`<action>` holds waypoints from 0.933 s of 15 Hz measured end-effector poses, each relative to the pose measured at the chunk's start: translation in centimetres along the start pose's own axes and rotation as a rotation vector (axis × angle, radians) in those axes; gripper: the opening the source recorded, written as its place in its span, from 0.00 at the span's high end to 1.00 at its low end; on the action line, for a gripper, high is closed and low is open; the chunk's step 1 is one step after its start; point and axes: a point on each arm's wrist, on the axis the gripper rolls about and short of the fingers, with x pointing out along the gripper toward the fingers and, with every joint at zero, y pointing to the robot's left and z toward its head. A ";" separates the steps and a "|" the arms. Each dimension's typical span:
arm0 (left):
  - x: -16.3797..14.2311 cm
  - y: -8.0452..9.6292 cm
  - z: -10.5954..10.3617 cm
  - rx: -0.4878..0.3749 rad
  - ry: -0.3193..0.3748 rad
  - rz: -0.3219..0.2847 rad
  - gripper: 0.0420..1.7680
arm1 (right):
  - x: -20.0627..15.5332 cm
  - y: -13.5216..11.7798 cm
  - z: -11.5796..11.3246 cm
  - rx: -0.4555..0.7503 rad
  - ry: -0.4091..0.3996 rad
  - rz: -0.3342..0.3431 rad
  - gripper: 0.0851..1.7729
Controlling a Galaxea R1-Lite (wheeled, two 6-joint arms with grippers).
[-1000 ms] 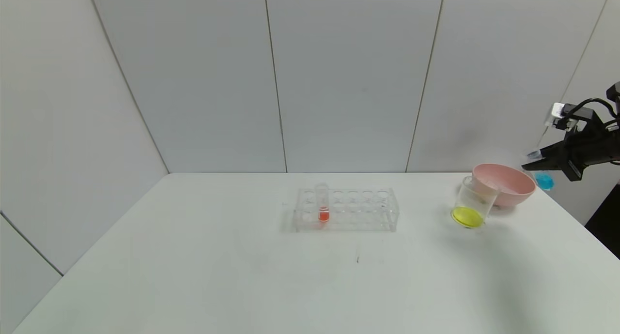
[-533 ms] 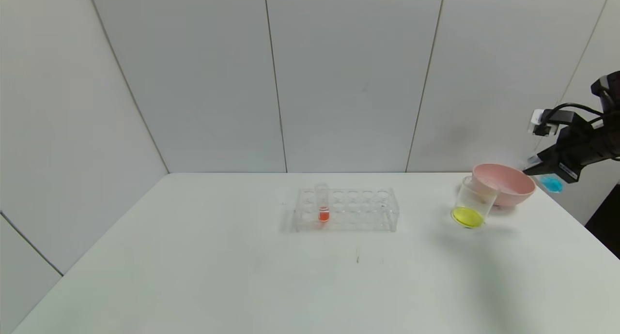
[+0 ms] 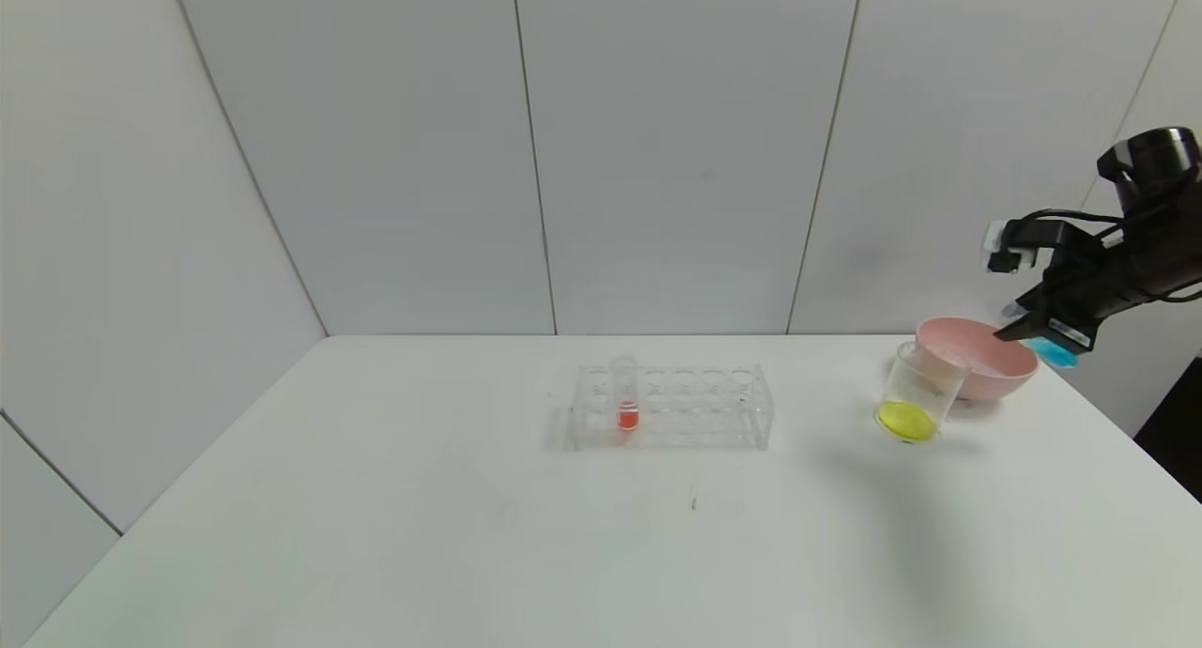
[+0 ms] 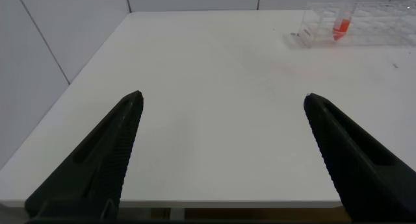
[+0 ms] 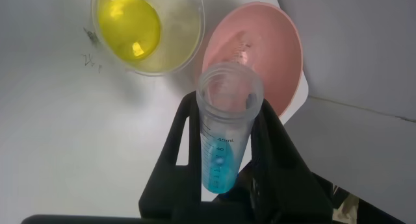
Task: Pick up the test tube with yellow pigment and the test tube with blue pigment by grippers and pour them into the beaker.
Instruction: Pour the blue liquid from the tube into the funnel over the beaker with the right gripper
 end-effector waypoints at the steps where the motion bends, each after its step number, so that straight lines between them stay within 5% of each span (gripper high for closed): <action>1: 0.0 0.0 0.0 0.000 0.000 0.000 0.00 | 0.1 0.1 0.3 -0.008 0.013 -0.007 0.75; 14: 0.0 0.0 0.0 0.000 0.000 0.000 0.00 | 1.0 0.6 1.4 -0.162 0.160 -0.076 0.75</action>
